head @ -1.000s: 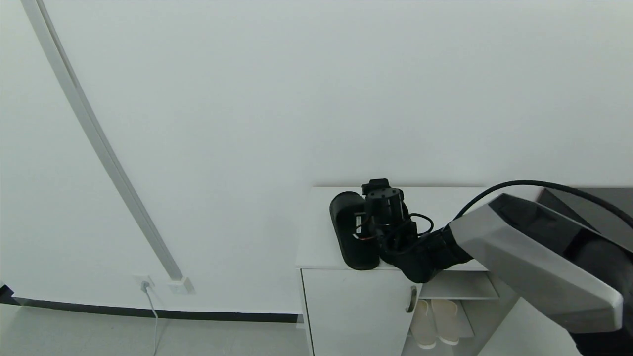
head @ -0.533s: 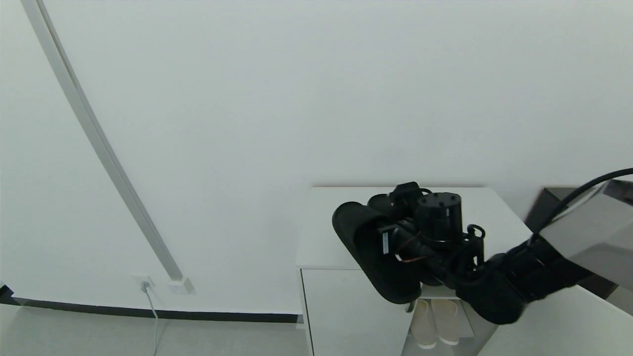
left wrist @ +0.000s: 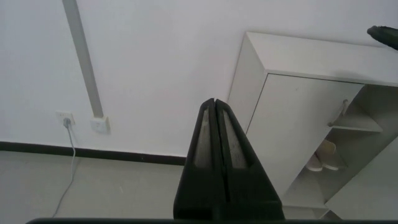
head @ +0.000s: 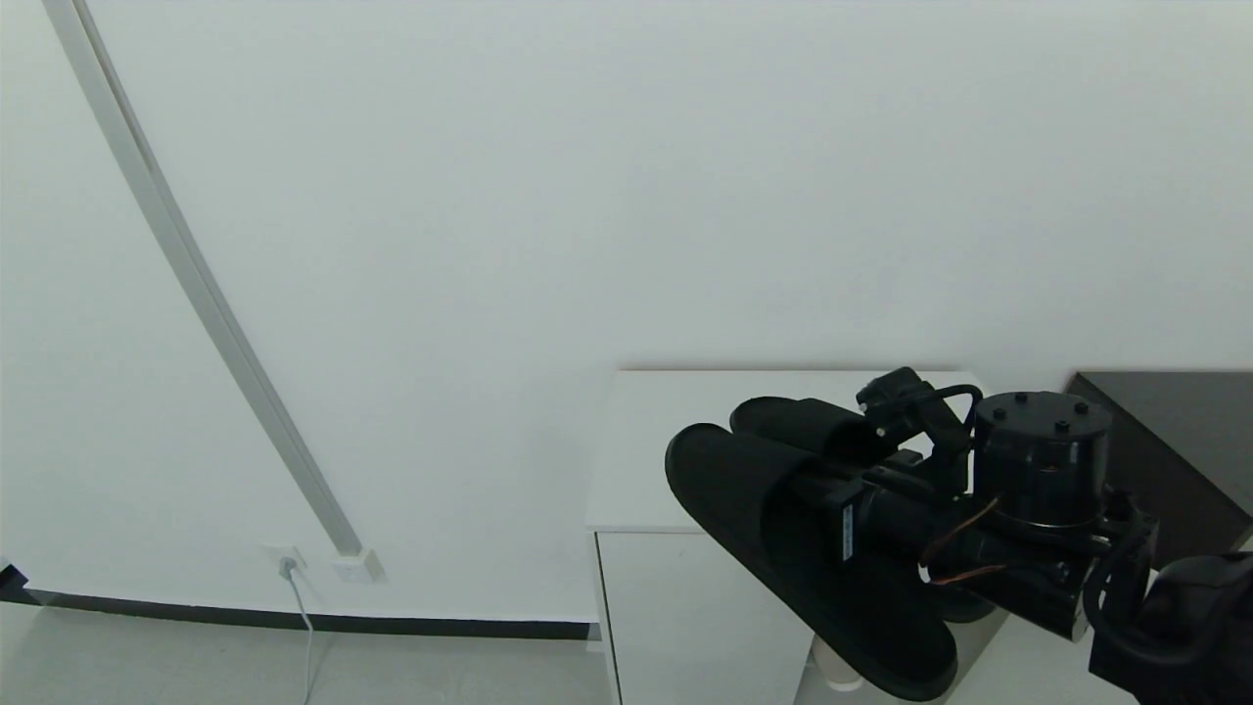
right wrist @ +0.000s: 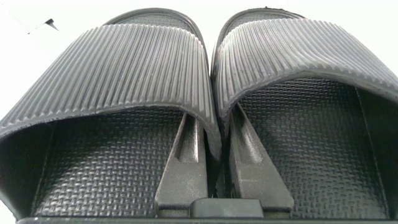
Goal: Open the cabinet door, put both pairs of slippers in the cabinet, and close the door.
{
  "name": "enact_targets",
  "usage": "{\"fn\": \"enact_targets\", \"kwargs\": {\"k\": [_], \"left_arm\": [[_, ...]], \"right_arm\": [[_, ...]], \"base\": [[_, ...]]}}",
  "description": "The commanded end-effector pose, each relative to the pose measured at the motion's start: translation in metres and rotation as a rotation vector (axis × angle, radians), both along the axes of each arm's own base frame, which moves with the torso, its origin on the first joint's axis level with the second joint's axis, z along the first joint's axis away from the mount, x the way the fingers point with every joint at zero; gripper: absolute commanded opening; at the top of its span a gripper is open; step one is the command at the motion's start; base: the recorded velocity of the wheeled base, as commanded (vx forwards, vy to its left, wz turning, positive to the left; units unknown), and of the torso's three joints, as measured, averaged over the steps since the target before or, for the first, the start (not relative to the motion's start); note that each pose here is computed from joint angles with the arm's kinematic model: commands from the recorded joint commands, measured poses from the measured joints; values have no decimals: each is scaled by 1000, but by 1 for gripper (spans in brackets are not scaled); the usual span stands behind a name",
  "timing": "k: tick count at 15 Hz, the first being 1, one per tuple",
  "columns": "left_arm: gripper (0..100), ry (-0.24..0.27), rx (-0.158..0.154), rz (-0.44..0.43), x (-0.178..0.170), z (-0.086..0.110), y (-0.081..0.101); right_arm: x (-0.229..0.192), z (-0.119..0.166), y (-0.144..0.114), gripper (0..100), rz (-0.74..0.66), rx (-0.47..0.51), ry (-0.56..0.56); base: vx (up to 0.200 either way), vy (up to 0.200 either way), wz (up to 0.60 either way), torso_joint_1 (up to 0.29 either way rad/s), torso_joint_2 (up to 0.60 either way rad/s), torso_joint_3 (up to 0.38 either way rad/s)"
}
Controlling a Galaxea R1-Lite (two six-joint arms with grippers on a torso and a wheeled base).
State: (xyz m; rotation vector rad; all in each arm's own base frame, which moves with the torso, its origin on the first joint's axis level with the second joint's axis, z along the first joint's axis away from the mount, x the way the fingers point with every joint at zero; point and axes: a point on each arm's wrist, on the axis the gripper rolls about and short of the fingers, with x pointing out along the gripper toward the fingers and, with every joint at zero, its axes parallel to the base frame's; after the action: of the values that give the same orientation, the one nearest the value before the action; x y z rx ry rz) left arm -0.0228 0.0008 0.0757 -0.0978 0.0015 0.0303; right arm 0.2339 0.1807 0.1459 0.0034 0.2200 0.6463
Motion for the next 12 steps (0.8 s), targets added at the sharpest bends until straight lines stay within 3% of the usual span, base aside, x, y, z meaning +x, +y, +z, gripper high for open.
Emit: {"fn": "enact_targets", "kwargs": {"k": [1,4,12], "left_arm": [[0,0,-2,2,0,0,0],[0,2,-2,4,0,0,0],[0,0,-2,4,0,0,0]], "right_arm": [[-3,5,-1,0,3,9,-14],[-4,4,-2,0,3,6,-10],[-2,-2,-1,0,1,-9,3]], "base": [[0,0,0,0,0,0],[0,0,0,0,0,0],[-200,0,0,2,2,2]]}}
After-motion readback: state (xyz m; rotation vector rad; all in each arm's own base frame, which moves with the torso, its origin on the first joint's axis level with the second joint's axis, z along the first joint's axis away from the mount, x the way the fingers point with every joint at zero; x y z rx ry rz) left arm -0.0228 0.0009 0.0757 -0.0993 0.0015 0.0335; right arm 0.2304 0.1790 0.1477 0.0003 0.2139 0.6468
